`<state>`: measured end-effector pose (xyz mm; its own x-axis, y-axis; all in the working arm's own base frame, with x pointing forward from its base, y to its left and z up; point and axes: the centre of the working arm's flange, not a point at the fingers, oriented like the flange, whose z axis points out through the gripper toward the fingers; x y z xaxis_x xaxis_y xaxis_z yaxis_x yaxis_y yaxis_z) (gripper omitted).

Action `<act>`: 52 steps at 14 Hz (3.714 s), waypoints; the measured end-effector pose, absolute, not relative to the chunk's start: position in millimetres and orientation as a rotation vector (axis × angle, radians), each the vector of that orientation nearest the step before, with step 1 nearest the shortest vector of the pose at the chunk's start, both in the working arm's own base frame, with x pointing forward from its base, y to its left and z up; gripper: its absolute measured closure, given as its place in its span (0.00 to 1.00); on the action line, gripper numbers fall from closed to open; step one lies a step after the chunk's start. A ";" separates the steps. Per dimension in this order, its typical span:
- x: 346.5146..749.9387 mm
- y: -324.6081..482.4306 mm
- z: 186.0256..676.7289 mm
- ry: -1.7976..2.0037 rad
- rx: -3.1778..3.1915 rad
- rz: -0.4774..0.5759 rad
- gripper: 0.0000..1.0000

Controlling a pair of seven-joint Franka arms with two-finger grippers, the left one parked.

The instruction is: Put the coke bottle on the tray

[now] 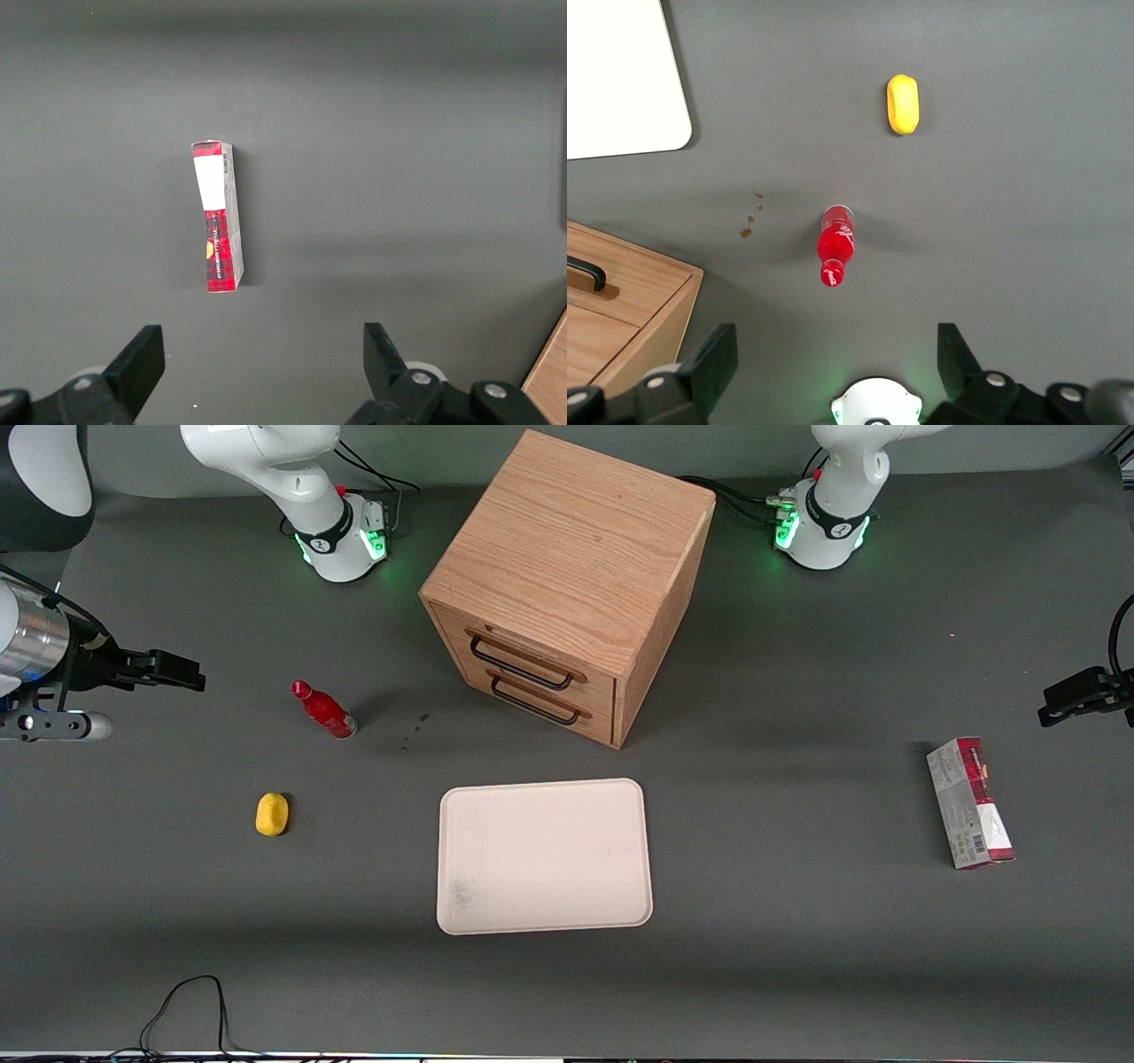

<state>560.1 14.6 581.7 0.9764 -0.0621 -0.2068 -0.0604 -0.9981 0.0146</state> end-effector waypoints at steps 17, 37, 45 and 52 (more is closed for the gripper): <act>561.6 16.8 588.2 -0.090 3.118 -0.308 0.00; 550.4 73.1 600.7 -0.076 3.094 -0.357 0.00; 492.2 56.9 627.8 -0.086 3.111 -0.360 0.00; 455.5 50.1 615.7 -0.081 3.113 -0.398 0.00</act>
<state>455.5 50.1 615.7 0.9665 -0.0518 -0.2515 -0.0511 -0.9987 0.0090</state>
